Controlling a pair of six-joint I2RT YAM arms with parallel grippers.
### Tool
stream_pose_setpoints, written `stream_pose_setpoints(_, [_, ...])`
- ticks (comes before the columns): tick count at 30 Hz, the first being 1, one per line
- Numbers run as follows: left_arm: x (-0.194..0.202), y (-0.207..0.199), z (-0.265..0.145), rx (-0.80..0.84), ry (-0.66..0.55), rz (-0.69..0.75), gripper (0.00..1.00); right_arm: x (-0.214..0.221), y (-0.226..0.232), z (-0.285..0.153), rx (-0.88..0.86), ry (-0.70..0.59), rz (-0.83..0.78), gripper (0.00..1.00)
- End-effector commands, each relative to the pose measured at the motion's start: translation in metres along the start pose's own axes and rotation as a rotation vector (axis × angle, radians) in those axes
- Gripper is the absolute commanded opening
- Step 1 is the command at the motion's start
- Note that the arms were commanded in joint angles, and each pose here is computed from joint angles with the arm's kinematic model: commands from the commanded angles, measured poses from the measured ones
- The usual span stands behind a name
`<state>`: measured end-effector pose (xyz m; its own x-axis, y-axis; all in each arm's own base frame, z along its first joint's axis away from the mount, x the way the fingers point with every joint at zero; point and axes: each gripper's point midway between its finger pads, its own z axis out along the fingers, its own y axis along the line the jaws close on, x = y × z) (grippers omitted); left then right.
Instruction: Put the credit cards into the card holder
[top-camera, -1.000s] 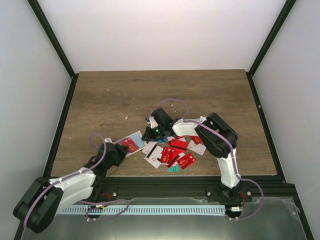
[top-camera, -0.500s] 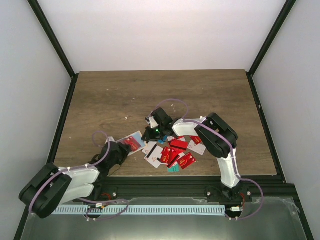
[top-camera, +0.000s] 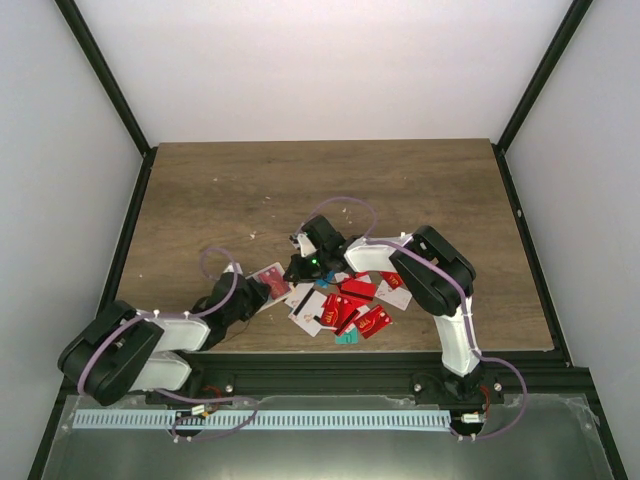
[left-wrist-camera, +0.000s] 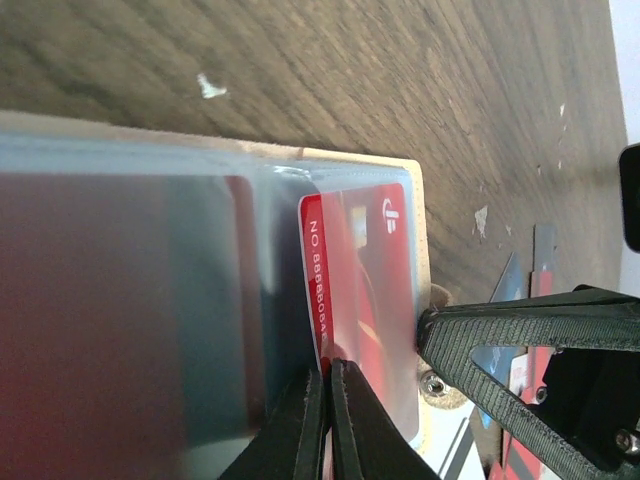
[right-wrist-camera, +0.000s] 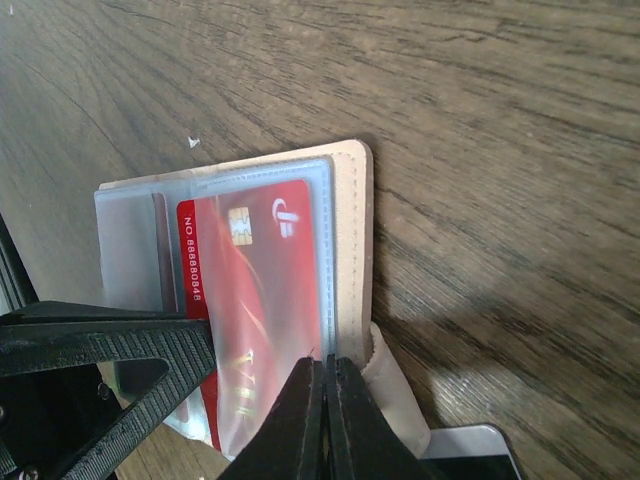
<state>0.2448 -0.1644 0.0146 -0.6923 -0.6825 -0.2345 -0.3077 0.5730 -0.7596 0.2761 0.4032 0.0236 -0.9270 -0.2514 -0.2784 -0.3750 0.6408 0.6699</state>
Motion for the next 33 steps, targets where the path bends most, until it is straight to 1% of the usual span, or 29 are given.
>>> stream_pose_setpoints(1, [0.039,0.061,-0.003,-0.233,0.194,0.106,0.04,0.044,-0.060,0.011,0.206,0.130,0.071,0.01])
stream_pose_setpoints(2, [0.036,0.053,0.000,-0.220,0.193,0.114,0.04,0.044,-0.061,0.011,0.209,0.132,0.070,0.01])
stream_pose_setpoints(7, [0.036,0.051,0.008,-0.235,0.211,0.150,0.04,0.042,-0.059,0.009,0.212,0.133,0.063,0.01])
stream_pose_setpoints(12, [0.033,0.038,0.025,-0.236,0.244,0.220,0.04,0.037,-0.059,0.006,0.217,0.123,0.067,0.01])
stream_pose_setpoints(16, [0.033,0.034,0.033,-0.238,0.271,0.250,0.04,0.029,-0.063,-0.001,0.224,0.104,0.085,0.01])
stream_pose_setpoints(17, [0.032,0.030,0.035,-0.231,0.276,0.262,0.05,0.027,-0.065,-0.003,0.225,0.099,0.091,0.01])
stream_pose_setpoints(18, [0.031,0.028,0.035,-0.232,0.278,0.275,0.08,0.025,-0.066,-0.006,0.225,0.092,0.095,0.01])
stream_pose_setpoints(20, [0.031,0.025,0.034,-0.245,0.299,0.307,0.16,0.022,-0.067,-0.010,0.225,0.083,0.095,0.04])
stream_pose_setpoints(23, [0.030,0.018,0.029,-0.259,0.325,0.349,0.30,0.020,-0.068,-0.014,0.229,0.076,0.093,0.04])
stream_pose_setpoints(25, [0.026,0.014,0.022,-0.272,0.317,0.365,0.39,0.021,-0.072,-0.013,0.237,0.078,0.099,0.01])
stream_pose_setpoints(26, [0.023,0.011,0.017,-0.278,0.312,0.373,0.47,0.021,-0.073,-0.013,0.241,0.080,0.101,0.01])
stream_pose_setpoints(27, [0.021,0.009,0.013,-0.283,0.306,0.381,0.52,0.022,-0.076,-0.012,0.251,0.078,0.102,0.01])
stream_pose_setpoints(30, [0.016,0.011,-0.001,-0.333,0.298,0.396,0.63,0.026,-0.083,-0.010,0.274,0.081,0.111,0.01])
stream_pose_setpoints(33, [0.008,0.017,-0.018,-0.395,0.261,0.392,0.74,0.027,-0.085,-0.009,0.277,0.081,0.116,0.01])
